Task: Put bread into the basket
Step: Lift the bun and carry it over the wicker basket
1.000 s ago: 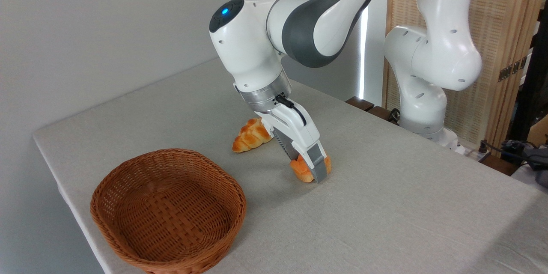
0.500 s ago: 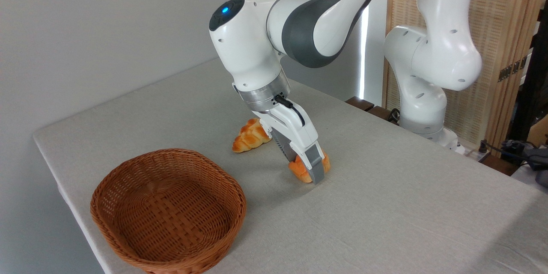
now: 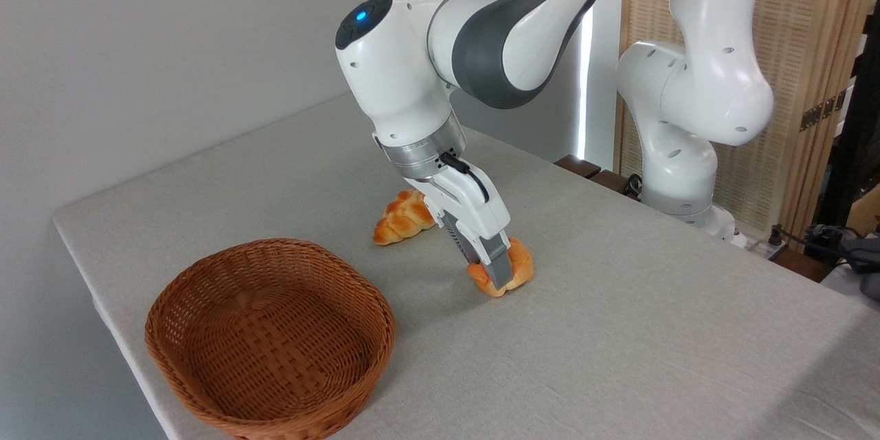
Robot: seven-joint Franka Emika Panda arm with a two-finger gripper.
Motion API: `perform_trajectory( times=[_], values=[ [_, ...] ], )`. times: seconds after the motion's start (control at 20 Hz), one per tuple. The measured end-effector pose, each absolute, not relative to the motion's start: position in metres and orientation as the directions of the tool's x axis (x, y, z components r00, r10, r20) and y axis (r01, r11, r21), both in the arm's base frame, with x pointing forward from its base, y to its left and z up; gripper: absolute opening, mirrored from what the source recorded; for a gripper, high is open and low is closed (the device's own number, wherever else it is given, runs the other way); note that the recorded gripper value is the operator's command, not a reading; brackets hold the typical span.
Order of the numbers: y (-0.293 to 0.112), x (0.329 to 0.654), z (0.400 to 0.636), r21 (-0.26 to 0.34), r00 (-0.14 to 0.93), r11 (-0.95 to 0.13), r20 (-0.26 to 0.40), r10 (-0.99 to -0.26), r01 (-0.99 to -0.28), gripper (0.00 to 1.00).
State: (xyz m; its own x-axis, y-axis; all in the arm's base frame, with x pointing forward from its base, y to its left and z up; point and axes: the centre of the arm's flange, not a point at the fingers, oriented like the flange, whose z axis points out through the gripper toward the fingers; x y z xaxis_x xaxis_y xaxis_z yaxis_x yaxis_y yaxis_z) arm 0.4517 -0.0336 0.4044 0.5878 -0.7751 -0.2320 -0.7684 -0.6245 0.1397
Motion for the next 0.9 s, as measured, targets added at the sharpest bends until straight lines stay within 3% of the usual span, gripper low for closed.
perform_trajectory(
  times=[0.3, 0.55, 0.8, 0.85, 0.9],
  values=[
    [-0.035, 0.464, 0.429, 0.103, 0.606, -0.628, -0.182, -0.775, -0.772, 0.50],
    [-0.045, 0.492, 0.491, 0.067, 0.653, -0.652, -0.013, -0.757, -0.755, 0.50],
    [-0.051, 0.525, 0.531, 0.002, 0.663, -0.668, 0.125, -0.738, -0.744, 0.50],
    [-0.052, 0.534, 0.534, -0.013, 0.663, -0.673, 0.152, -0.733, -0.740, 0.52],
    [-0.054, 0.543, 0.536, -0.027, 0.663, -0.677, 0.176, -0.728, -0.736, 0.67]
  ],
)
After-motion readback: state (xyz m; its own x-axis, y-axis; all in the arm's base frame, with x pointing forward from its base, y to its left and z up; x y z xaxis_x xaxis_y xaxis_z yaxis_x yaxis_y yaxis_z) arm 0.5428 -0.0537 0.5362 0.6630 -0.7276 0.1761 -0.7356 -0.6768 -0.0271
